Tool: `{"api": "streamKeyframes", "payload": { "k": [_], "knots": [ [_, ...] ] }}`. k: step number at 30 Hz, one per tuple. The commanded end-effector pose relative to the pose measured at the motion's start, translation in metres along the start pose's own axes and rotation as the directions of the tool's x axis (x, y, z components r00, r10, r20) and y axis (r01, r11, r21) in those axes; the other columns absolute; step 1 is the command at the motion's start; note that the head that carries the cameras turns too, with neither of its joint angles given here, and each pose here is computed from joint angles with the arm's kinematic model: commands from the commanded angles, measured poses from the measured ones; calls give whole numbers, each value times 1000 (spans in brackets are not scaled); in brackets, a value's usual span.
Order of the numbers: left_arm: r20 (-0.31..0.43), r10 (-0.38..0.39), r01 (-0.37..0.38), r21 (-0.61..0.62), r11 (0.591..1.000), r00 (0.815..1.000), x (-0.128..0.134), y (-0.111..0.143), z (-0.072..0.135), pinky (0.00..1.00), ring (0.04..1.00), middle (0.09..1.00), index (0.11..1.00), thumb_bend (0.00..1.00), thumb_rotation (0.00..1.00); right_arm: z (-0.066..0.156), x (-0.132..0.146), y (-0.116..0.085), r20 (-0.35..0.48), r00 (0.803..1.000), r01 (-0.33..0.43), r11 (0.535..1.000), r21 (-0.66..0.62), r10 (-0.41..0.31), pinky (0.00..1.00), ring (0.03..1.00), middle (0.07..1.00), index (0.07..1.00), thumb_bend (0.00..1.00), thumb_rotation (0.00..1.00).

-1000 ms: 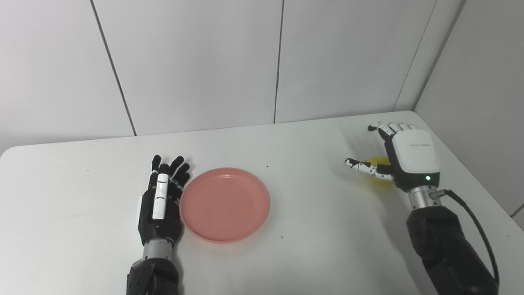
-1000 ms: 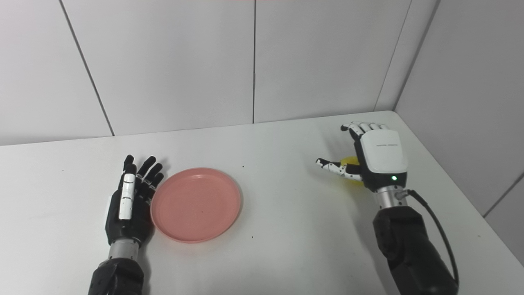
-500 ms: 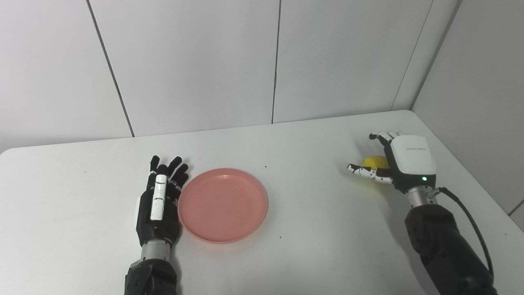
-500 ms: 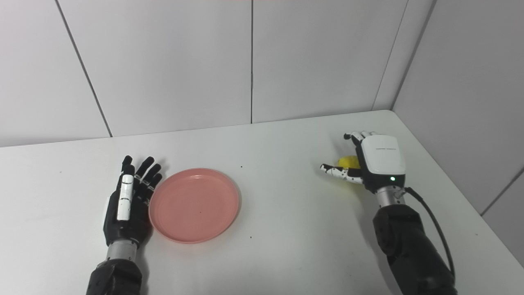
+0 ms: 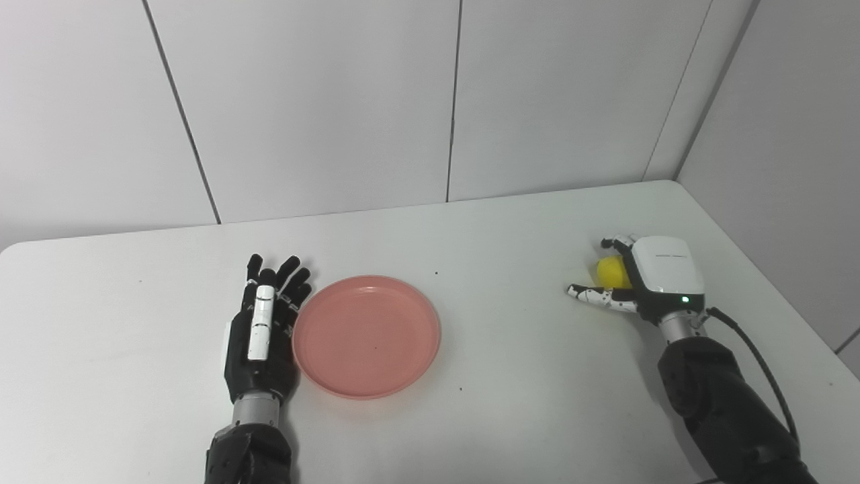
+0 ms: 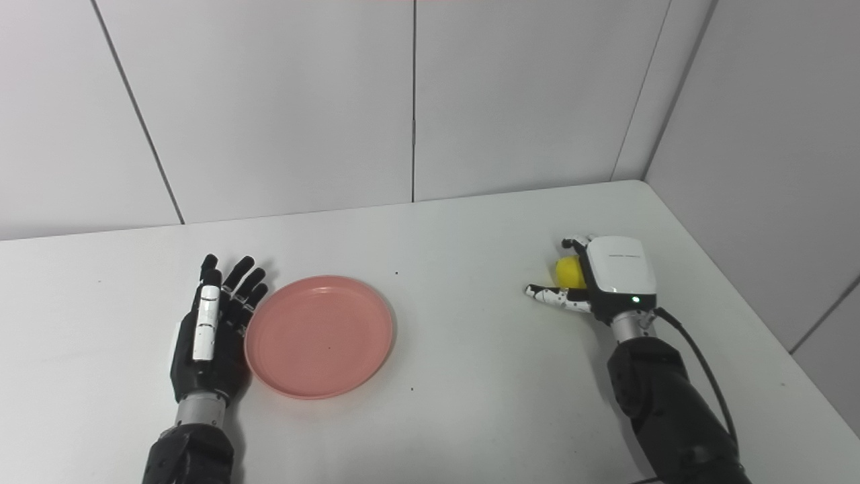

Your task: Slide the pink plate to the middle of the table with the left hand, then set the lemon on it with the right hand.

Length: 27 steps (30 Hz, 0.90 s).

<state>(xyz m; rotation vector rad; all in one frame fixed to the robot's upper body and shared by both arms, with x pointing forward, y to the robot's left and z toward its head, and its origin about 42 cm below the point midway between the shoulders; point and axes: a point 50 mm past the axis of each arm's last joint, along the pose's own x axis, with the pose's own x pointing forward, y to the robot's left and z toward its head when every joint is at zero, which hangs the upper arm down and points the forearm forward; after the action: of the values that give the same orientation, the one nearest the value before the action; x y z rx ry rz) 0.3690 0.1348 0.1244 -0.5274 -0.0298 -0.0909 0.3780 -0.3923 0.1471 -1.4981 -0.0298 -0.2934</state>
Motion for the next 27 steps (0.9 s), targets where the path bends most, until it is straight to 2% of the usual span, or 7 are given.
{"api": "streamKeyframes", "payload": {
  "k": [1,7,12,14,17,20,27],
  "knots": [
    [-77,49,-50,-11,999,996,-8,5,-17,872,819,805,1000,715,561,-6,18,-23,-9,997,81,997,-13,-81,512,661,712,688,759,805],
    [-75,48,-49,-15,999,996,-8,4,-19,871,817,792,1000,724,559,-5,17,-21,-12,998,65,998,2,-65,422,539,629,660,732,746],
    [-75,51,-52,-13,999,996,-7,4,-18,875,810,789,1000,716,563,-8,17,-15,-16,999,44,999,-8,-44,392,503,608,633,732,781],
    [-76,53,-54,-12,998,996,-7,5,-19,872,809,793,1000,719,565,-9,16,-13,-14,999,49,999,8,-49,333,415,486,535,715,719],
    [-74,52,-54,-15,998,996,-7,5,-18,874,810,795,1000,718,561,-11,16,-7,-21,999,50,998,39,-49,305,370,429,477,698,653],
    [-74,52,-53,-18,998,996,-7,6,-18,868,805,796,1000,716,561,-14,15,0,-8,999,52,996,74,-51,213,261,322,344,656,555],
    [-76,50,-51,-13,999,996,-7,5,-16,873,814,807,1000,711,562,-16,12,6,-20,1000,24,990,139,-21,206,263,325,383,555,477]
  ]
}}
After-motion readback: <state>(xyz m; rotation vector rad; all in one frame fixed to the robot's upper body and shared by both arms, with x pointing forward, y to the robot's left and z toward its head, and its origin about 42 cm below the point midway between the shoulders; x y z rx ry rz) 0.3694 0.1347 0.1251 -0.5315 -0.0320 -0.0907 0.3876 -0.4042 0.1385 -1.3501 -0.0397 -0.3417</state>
